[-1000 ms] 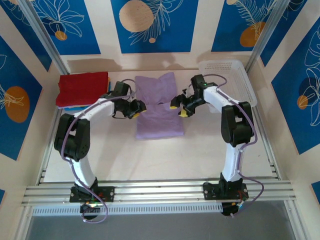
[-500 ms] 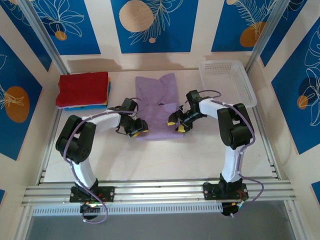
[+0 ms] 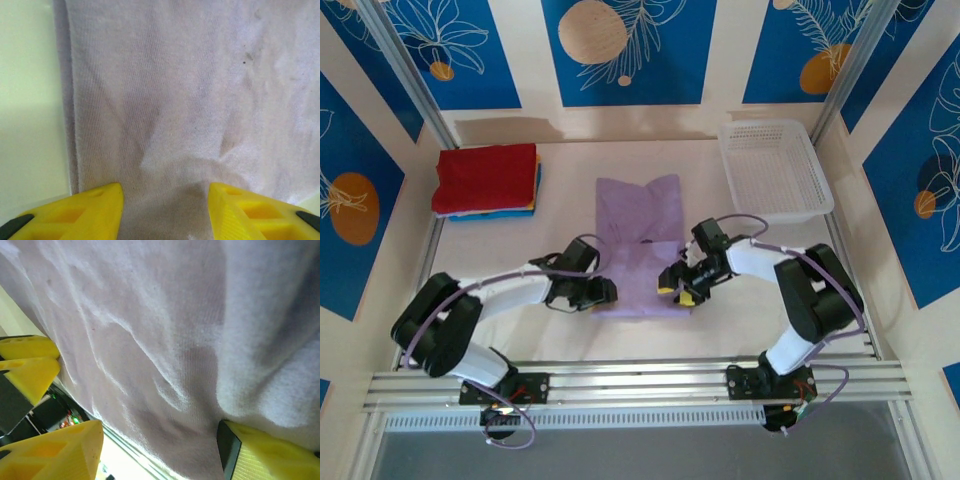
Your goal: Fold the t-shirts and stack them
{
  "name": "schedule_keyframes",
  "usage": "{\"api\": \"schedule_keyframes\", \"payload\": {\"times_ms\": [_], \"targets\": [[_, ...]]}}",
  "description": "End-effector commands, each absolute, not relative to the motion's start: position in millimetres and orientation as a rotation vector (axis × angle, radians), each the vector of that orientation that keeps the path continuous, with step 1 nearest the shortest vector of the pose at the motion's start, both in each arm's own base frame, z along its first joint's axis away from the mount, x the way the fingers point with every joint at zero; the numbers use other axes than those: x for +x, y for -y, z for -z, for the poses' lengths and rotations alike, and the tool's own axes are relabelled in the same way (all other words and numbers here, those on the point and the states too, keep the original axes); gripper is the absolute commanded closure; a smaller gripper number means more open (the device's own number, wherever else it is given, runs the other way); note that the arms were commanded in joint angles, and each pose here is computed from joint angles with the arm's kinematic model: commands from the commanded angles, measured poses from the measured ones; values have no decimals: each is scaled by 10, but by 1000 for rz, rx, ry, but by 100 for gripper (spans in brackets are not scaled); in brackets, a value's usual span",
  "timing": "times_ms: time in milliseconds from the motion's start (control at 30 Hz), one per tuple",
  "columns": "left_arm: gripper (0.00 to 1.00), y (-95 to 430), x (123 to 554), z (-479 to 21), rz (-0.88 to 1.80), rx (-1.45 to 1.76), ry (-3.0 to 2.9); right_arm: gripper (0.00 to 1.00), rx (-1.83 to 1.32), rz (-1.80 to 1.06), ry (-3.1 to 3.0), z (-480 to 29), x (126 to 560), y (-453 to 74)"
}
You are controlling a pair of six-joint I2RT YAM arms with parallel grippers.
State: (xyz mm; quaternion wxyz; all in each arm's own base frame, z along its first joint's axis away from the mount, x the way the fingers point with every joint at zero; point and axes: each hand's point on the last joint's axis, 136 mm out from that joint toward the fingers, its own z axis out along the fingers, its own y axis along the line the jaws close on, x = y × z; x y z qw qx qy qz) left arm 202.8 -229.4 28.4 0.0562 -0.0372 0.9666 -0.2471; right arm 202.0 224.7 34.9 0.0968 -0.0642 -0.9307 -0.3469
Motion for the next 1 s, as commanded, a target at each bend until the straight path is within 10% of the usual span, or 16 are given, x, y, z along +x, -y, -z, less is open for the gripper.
{"api": "schedule_keyframes", "payload": {"times_ms": [0, 967], "targets": [[50, 2102, 1704, -225, 645, -184, -3000, 36, -275, 827, 2735, -250, 1586, -2037], [66, 2034, 1407, -238, 763, -248, -3008, 64, -467, 833, 2748, -267, 1234, -1698]]}}
